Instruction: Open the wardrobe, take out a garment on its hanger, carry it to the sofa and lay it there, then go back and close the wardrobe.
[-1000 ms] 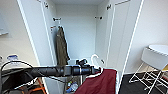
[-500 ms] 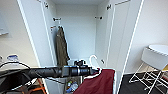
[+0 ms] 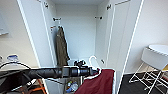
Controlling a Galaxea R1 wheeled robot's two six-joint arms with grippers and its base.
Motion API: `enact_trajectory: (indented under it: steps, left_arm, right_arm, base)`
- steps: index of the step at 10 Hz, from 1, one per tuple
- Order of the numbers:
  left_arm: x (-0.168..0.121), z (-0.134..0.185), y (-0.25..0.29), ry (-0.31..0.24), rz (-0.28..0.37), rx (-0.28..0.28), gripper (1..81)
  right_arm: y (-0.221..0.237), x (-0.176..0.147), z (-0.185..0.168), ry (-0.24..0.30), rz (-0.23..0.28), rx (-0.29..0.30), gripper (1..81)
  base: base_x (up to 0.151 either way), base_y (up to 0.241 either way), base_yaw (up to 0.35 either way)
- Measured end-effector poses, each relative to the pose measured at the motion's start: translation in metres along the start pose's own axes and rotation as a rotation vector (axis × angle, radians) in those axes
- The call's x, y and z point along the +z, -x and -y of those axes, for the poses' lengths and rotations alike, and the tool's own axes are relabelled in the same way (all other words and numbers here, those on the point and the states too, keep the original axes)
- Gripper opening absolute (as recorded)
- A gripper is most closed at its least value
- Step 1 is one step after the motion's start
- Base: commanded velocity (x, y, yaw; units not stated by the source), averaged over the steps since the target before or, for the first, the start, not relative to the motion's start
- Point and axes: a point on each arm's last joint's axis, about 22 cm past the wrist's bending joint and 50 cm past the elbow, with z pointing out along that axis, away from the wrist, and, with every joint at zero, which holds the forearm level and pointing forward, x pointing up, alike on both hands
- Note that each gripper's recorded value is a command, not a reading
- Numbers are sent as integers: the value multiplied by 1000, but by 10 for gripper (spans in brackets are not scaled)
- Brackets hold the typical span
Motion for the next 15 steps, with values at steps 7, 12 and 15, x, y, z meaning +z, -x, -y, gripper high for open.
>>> enact_trajectory:
  steps: [7, 12, 15]
  left_arm:
    - [-1, 9, -5, -13, -10, -28, 10]
    - [-4, 16, -7, -32, -16, -33, 10]
    - [-6, 16, -8, -24, -19, -34, 10]
  right_arm:
    - [2, 0, -3, 8, 2, 1, 811]
    - [4, 0, -2, 6, 5, 2, 811]
    - [4, 0, -1, 6, 4, 2, 811]
  base:
    - [0, 0, -136]
    - [0, 0, -205]
    - [0, 0, -211]
